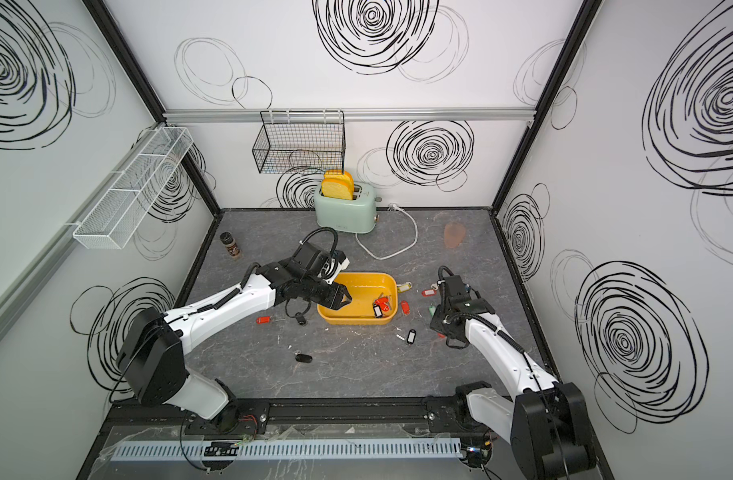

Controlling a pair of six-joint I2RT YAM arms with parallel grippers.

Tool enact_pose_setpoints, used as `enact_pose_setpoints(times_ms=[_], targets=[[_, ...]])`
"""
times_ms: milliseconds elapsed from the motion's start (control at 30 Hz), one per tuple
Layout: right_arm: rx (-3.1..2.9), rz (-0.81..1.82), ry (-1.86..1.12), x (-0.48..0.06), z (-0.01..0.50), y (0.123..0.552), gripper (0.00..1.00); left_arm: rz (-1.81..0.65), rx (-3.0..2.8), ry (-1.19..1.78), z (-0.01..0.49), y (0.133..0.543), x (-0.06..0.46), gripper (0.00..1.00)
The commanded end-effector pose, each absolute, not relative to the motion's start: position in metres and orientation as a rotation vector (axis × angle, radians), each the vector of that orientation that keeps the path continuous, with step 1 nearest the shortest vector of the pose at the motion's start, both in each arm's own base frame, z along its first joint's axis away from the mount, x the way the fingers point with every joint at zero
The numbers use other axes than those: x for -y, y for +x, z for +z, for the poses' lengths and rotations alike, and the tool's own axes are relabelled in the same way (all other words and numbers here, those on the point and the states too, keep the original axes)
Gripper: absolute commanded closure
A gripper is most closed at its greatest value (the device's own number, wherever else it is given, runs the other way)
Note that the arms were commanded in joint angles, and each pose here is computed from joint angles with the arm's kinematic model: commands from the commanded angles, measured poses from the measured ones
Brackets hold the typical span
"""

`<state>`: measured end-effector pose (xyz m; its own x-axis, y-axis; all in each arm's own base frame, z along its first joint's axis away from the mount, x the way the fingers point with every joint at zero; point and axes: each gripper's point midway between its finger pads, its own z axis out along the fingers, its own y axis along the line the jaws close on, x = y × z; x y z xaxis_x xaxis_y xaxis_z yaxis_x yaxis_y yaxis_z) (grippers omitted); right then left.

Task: Take the keys out of the storage box
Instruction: Place the key at the center of the board.

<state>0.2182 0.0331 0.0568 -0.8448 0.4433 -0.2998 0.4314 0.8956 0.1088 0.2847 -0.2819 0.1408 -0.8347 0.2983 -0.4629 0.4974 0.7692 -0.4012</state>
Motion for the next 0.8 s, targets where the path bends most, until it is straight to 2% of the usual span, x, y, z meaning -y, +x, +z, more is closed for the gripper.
enact_pose_setpoints(times_ms=[0, 200, 300, 433, 767], targets=[[-2.777, 0.042, 0.710, -0.031, 0.044, 0.206, 1.00, -0.733, -2.553, 0.626, 0.145, 0.289, 0.284, 0.51], [-2.801, 0.071, 0.703, -0.036, 0.036, 0.203, 0.99, -0.724, -2.557, 0.622, 0.144, 0.291, 0.281, 0.51], [-2.795, 0.093, 0.687, -0.039, 0.038, 0.205, 0.88, -0.725, -2.555, 0.621, 0.144, 0.292, 0.281, 0.51], [-2.783, 0.108, 0.660, -0.041, 0.044, 0.210, 0.68, -0.723, -2.554, 0.612, 0.145, 0.294, 0.281, 0.51], [-2.685, 0.165, 0.543, -0.049, 0.085, 0.242, 0.66, -0.731, -2.564, 0.609, 0.143, 0.298, 0.286, 0.52]])
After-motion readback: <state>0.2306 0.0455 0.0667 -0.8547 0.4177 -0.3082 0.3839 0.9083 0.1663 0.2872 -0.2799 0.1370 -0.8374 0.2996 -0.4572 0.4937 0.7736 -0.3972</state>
